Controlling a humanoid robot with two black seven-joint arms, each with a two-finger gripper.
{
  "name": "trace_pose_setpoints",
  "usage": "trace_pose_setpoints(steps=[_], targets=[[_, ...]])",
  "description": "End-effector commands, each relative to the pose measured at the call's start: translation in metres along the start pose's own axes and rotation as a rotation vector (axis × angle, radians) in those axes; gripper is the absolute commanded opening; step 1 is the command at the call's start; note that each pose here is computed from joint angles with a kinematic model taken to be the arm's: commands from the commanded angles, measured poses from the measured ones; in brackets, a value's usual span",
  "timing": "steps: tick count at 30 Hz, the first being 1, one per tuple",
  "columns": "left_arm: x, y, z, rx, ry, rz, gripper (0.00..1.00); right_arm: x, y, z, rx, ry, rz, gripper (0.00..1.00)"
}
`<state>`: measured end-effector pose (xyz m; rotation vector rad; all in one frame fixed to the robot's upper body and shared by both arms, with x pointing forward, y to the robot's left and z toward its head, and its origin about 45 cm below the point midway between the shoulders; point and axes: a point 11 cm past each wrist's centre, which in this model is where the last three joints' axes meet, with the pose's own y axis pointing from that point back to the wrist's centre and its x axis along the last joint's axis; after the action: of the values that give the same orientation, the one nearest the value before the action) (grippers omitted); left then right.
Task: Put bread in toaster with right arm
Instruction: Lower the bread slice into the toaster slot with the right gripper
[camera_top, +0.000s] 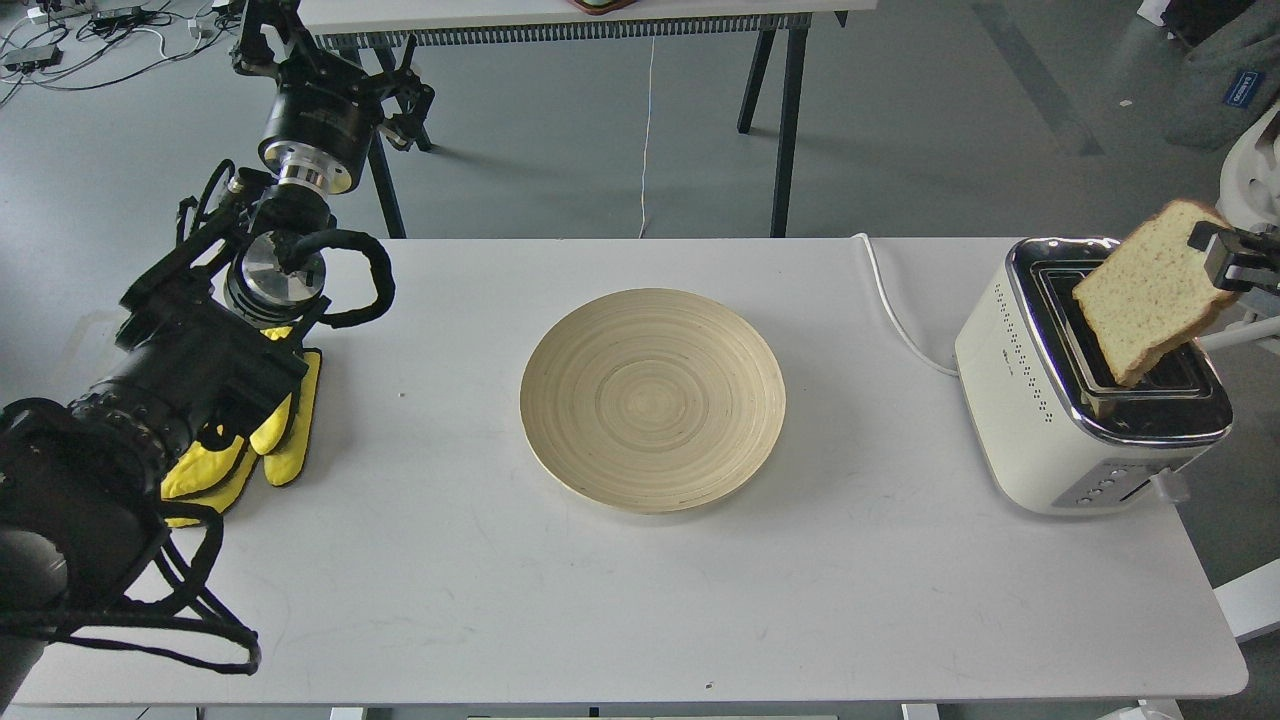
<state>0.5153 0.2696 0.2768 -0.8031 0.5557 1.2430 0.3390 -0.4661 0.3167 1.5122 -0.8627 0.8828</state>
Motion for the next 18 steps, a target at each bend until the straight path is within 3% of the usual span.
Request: trace_pose_setpoints(steps=[1, 12, 14, 16, 18], targets=[[0.0, 0.0, 0.0, 0.0, 0.001, 0.001, 1.0, -0.001, 0.0, 0.002, -0.005, 0.0, -0.002, 0.07], [0.0, 0.0, 0.0, 0.0, 0.0, 0.0, 1.0, -0.015, -0.015, 0.011, -0.025, -0.003, -0.023, 0.11], [0.0, 0.0, 0.0, 0.001, 0.001, -0.001, 1.0, -0.015, -0.016, 0.01, -0.022, -0.005, -0.023, 0.21], [0.0, 0.0, 0.0, 0.0, 0.001, 0.001, 1.0, -0.016, -0.016, 0.008, -0.017, -0.01, -0.023, 0.4], [0.0, 0.0, 0.0, 0.001, 0.001, -0.001, 1.0, -0.02, -0.019, 0.005, -0.006, -0.015, -0.032, 0.5]])
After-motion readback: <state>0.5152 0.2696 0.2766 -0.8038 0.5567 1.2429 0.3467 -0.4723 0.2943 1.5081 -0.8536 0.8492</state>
